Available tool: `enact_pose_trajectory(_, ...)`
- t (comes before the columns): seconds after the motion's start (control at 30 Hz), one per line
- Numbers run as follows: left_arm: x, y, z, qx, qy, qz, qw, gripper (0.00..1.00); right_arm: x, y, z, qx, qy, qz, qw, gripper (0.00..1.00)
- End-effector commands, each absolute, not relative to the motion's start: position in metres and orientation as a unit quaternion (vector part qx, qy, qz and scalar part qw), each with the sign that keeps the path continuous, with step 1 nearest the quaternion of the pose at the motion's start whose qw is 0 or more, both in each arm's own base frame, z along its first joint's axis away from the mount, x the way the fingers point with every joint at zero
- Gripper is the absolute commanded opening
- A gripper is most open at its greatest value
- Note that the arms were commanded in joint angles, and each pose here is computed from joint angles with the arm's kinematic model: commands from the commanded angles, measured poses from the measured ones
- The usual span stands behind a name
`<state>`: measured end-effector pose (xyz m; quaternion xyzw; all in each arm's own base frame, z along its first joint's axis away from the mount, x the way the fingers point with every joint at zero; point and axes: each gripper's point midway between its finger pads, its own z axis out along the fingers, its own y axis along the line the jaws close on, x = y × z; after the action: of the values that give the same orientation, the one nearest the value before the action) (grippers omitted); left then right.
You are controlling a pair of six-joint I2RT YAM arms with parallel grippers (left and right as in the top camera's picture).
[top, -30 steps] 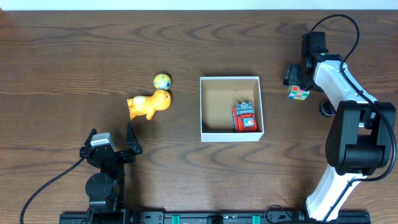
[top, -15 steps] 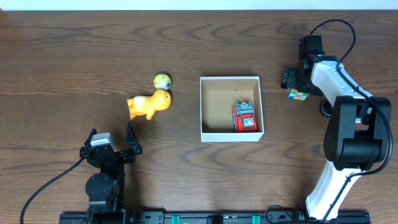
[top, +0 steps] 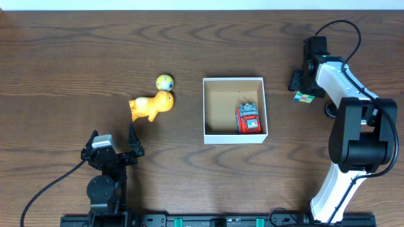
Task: Pack container
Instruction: 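Lower the right gripper onto the Rubik's cube and grasp it, then carry the Rubik's cube with the right gripper over the box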
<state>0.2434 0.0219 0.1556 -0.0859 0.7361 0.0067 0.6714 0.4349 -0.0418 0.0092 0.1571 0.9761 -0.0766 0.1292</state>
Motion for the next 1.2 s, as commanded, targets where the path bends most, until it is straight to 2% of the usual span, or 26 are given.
enact_pose_trajectory(0.0, 0.242, 0.024, 0.138, -0.088, 0.753, 0.015, 0.652, 0.98, 0.433, -0.048, 0.012, 0.161, 0.975, -0.084, 0.129, 0.64)
enact_pose_trajectory(0.3, 0.242, 0.024, 0.138, -0.088, 0.753, 0.015, 0.652, 0.98, 0.441, -0.044, 0.069, 0.151, 0.969, -0.082, 0.177, 0.62)
enact_pose_trajectory(0.53, 0.242, 0.024, 0.137, -0.088, 0.753, 0.015, 0.652, 0.98, 0.435, -0.016, 0.127, 0.121, 0.963, -0.069, 0.229, 0.63)
enact_pose_trajectory(0.83, 0.242, 0.024, 0.138, -0.088, 0.753, 0.015, 0.652, 0.98, 0.406, 0.079, 0.192, 0.001, 0.957, -0.030, 0.289, 0.63)
enact_pose_trajectory(1.17, 0.242, 0.024, 0.138, -0.088, 0.753, 0.015, 0.652, 0.98, 0.380, 0.167, 0.197, -0.078, 0.951, 0.014, 0.299, 0.64)
